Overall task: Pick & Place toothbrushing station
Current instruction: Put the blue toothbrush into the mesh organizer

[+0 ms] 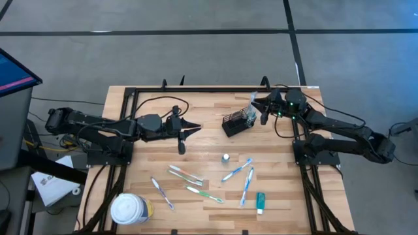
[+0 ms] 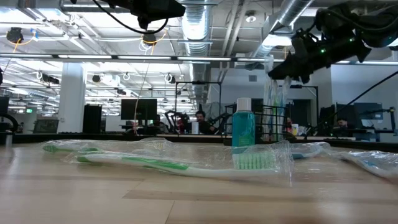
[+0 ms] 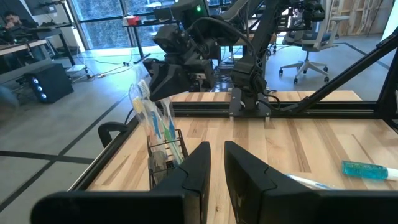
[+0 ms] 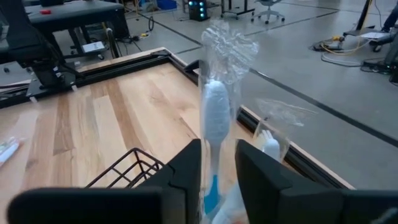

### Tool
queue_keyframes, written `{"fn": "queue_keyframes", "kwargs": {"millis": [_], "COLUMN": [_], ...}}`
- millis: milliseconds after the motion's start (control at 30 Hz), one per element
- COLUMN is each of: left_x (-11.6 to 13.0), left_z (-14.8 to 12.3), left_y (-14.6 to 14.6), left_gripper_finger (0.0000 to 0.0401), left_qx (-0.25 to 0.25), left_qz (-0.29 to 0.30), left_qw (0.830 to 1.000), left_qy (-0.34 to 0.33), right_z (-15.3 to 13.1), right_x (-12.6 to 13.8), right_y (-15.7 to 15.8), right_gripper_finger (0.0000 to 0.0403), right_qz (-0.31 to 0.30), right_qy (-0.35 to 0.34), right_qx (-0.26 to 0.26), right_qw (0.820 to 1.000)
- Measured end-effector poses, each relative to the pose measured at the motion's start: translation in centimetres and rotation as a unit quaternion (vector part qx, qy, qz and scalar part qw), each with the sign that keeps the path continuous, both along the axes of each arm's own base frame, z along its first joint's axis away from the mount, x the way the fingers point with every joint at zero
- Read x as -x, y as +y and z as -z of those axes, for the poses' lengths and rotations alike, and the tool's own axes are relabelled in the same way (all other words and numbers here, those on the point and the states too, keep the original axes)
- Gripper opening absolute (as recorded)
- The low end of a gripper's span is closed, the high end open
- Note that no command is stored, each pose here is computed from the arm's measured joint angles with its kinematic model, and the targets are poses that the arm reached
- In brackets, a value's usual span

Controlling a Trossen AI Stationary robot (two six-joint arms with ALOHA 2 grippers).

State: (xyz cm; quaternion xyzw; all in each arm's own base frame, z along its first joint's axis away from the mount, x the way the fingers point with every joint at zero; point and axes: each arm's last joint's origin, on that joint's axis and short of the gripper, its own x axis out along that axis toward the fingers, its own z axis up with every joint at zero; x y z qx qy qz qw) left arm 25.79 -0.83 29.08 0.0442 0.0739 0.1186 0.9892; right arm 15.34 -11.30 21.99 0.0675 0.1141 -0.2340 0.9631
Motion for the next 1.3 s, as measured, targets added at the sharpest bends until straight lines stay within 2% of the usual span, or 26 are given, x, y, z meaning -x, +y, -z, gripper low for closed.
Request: {"fn": "queue_keyframes", "kwargs": {"millis": [367,567,700,867,1000,1300], "left_x": [0.0,0.0,0.0,0.0,0.0,0.0], "left_z": [0.0,0.0,0.0,0.0,0.0,0.0], "left_y": [0.0,0.0,0.0,0.0,0.0,0.0], "left_gripper_finger": [0.0040,0.0040,0.0040,0.0040,0.0040,0.0040], "left_qx": [0.000,0.000,0.000,0.000,0.000,0.000], "left_qz": [0.000,0.000,0.000,0.000,0.000,0.000], "left_qw": [1.000,1.000,1.000,1.000,1.000,1.000], "left_qy": [0.000,0.000,0.000,0.000,0.000,0.001], "right_z": [-1.2,-2.5,-3.3,-4.1,-4.4,-2.7], "right_x": [-0.2,-0.4,-0.4,-0.2,0.1,1.0], "right_y": [-0.2,-0.3,-0.2,1.2,2.9,6.7], "right_gripper_finger": [0.0163,0.0171,0.0165,0.0157,0.0151,0.0133], "right_qz": [-0.001,-0.001,-0.007,-0.049,-0.115,-0.215], "right_qy": [-0.014,-0.027,-0.007,0.016,0.026,0.100], "right_qx": [0.012,0.023,0.005,-0.018,-0.018,-0.056], "right_qw": [1.000,0.999,1.000,0.999,0.993,0.970]}}
